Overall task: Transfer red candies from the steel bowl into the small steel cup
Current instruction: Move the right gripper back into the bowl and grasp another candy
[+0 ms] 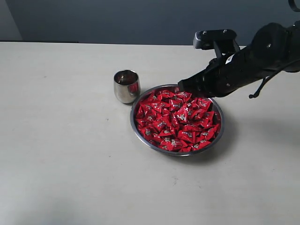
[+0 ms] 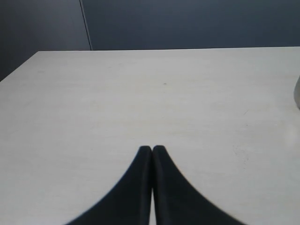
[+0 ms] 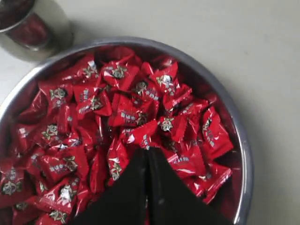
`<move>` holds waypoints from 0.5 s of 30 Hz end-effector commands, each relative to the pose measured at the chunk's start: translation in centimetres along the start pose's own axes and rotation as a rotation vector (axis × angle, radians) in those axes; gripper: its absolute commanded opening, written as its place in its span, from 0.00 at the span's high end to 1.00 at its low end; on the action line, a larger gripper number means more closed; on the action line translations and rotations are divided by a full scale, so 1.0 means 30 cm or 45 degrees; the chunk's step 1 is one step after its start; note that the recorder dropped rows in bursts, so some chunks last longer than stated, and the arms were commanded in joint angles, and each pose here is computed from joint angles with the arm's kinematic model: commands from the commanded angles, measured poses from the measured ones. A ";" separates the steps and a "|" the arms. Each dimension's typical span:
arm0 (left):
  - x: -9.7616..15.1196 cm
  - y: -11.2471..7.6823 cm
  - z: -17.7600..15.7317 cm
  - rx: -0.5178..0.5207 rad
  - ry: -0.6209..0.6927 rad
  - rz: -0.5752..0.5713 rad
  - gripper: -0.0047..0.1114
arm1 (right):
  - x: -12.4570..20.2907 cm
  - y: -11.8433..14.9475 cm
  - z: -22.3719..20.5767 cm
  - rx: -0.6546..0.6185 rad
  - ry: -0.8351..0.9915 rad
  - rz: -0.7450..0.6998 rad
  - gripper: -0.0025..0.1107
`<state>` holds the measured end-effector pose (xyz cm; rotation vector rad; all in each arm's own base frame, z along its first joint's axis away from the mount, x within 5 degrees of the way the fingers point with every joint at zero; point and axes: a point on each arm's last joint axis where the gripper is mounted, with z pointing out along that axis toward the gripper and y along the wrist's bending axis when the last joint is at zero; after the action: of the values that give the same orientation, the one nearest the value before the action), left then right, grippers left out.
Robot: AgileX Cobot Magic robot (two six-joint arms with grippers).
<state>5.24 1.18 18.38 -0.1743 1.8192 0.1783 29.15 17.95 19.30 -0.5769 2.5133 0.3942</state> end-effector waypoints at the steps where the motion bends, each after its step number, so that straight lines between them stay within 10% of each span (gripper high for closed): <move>1: 0.001 -0.001 0.000 0.008 -0.013 -0.008 0.96 | 0.023 -0.009 0.037 -0.008 0.063 0.044 0.99; 15: 0.001 -0.001 0.000 0.008 -0.013 -0.008 0.96 | 0.053 -0.010 0.089 -0.032 0.153 0.106 0.98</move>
<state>5.24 1.18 18.38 -0.1743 1.8192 0.1783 29.17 18.38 16.31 -0.5185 2.6530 0.4351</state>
